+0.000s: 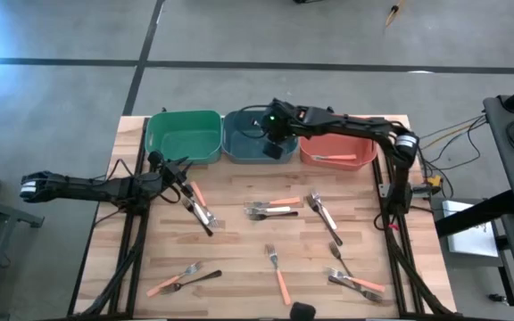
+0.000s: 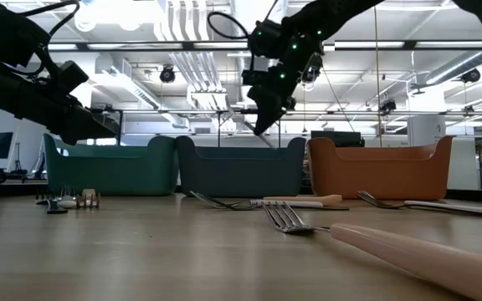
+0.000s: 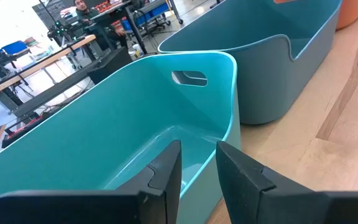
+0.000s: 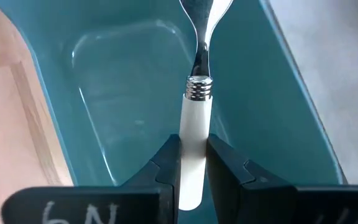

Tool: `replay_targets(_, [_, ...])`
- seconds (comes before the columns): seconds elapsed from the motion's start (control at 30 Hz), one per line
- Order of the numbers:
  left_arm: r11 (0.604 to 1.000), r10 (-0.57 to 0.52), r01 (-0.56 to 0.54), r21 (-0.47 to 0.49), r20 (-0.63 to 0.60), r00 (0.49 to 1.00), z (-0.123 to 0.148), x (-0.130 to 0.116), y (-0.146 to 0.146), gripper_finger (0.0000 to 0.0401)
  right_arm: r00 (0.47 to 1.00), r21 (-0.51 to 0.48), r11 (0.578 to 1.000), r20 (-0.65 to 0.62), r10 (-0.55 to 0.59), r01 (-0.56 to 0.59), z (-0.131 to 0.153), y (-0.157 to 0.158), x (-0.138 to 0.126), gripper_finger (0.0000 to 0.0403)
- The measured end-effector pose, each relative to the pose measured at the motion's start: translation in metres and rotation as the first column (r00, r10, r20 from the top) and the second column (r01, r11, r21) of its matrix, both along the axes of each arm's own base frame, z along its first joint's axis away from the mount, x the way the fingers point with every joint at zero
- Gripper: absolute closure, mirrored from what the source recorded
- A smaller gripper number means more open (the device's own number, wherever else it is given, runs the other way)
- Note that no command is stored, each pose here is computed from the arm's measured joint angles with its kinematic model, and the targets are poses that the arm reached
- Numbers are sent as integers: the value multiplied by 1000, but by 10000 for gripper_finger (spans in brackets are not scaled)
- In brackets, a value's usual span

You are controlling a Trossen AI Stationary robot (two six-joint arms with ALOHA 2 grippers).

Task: Sort silverware by color (type)
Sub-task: Put the white fork into the blue bin

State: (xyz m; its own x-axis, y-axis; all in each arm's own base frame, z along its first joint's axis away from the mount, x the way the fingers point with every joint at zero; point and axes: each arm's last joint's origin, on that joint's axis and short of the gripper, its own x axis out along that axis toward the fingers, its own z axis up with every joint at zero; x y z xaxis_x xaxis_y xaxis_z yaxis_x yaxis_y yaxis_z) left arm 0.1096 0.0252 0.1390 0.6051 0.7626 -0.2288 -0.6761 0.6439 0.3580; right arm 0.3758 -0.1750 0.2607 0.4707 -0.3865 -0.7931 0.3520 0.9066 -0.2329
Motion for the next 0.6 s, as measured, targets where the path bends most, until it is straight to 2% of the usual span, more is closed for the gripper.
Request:
replay_targets(0.1, [1000,0,0,0,0,1000,0,0,0,317,1000,12,1000,-20,-4,4,-4,-1,3,346])
replay_targets(0.3, [1000,0,0,0,-1,1000,0,0,0,317,999,29,999,-42,-16,17,2,1,-4,291])
replay_targets(0.43, [1000,0,0,0,-1,1000,0,0,0,317,996,66,996,-70,-51,56,16,8,-19,267])
replay_targets(0.6, [1000,0,0,0,-2,1000,0,0,0,317,970,178,967,-194,-148,183,34,26,-52,263])
